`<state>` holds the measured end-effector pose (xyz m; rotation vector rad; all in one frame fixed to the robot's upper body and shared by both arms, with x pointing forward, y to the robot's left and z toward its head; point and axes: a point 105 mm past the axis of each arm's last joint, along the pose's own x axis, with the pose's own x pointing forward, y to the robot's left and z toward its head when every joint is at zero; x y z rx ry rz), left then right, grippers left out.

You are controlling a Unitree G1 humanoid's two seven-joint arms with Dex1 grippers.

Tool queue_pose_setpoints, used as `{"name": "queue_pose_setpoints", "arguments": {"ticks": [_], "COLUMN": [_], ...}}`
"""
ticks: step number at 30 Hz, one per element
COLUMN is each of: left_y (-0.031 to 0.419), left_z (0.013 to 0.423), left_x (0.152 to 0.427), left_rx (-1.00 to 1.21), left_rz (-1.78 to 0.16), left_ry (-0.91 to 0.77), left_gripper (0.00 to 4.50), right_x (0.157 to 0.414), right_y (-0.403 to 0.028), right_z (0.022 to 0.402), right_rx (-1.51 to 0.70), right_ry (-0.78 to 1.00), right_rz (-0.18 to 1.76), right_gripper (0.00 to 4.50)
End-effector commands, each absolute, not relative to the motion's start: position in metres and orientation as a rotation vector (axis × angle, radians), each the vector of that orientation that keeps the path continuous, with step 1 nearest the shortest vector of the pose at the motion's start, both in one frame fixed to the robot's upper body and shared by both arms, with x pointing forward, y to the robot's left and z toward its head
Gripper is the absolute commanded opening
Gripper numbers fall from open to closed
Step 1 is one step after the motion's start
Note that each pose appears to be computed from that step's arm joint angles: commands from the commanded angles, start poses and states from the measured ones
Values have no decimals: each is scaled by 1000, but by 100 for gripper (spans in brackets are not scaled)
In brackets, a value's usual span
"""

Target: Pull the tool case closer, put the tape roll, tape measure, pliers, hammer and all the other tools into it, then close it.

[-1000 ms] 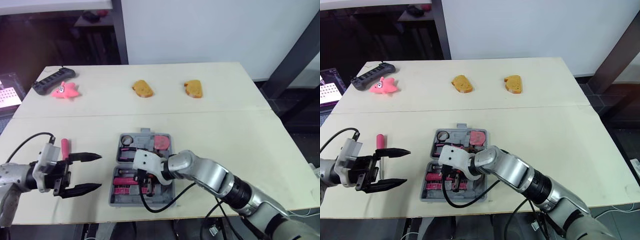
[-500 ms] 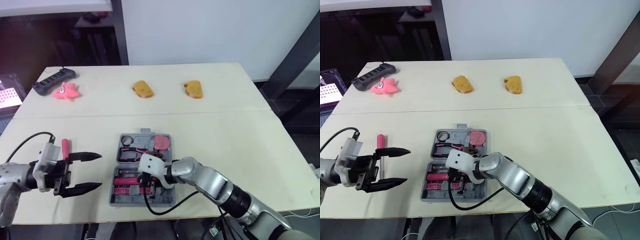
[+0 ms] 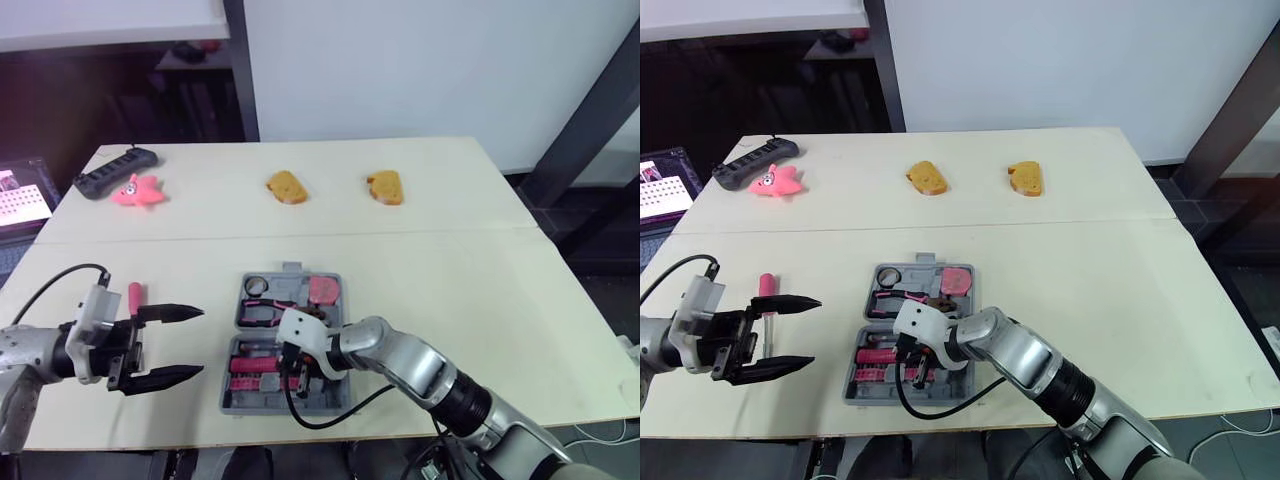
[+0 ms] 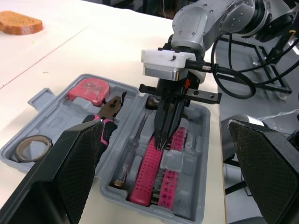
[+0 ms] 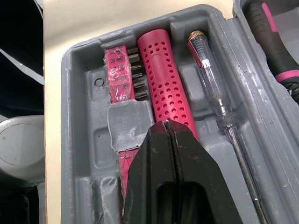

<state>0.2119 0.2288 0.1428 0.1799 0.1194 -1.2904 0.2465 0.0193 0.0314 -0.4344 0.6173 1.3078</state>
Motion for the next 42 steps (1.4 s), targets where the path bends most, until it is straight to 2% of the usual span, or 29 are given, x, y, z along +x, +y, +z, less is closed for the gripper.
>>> {"name": "queue_pose_setpoints", "arguments": {"ticks": [1, 4, 9, 12, 14, 17, 20, 22, 25, 27, 32, 42], "left_y": [229, 229, 229, 235, 244, 260, 284, 295, 347, 365, 406, 404], "left_z": [153, 153, 151, 147, 145, 140, 138, 137, 134, 135, 137, 131], "left_x": [211, 211, 211, 213, 216, 217, 215, 213, 206, 204, 188, 193], "left_rx": [207, 207, 203, 198, 208, 219, 250, 263, 322, 337, 319, 313], "left_rz": [-1297, -1298, -1293, -1253, -1202, -1102, -1008, -971, -782, -711, -551, -557], "left_ry": [87, 87, 89, 100, 104, 138, 170, 186, 271, 286, 301, 269], "left_gripper": [450, 450, 450, 450, 450, 450, 450, 450, 450, 450, 450, 450], "right_x": [235, 239, 248, 247, 243, 244, 240, 237, 226, 218, 201, 205], "right_y": [-16, 6, 12, 2, -23, -71, -125, -144, -212, -235, -293, -288], "right_z": [-23, 17, 85, 136, 159, 160, 143, 137, 118, 114, 101, 86], "right_rx": [-435, -374, -319, -308, -306, -281, -262, -265, -270, -267, -273, -270], "right_ry": [883, 658, 377, 183, 113, 150, 225, 244, 311, 327, 383, 373], "right_rz": [1193, 1297, 1338, 1336, 1292, 1154, 1005, 948, 755, 698, 538, 559], "right_gripper": [4, 4, 4, 4, 4, 4, 92, 189, 347, 447, 447, 447]}}
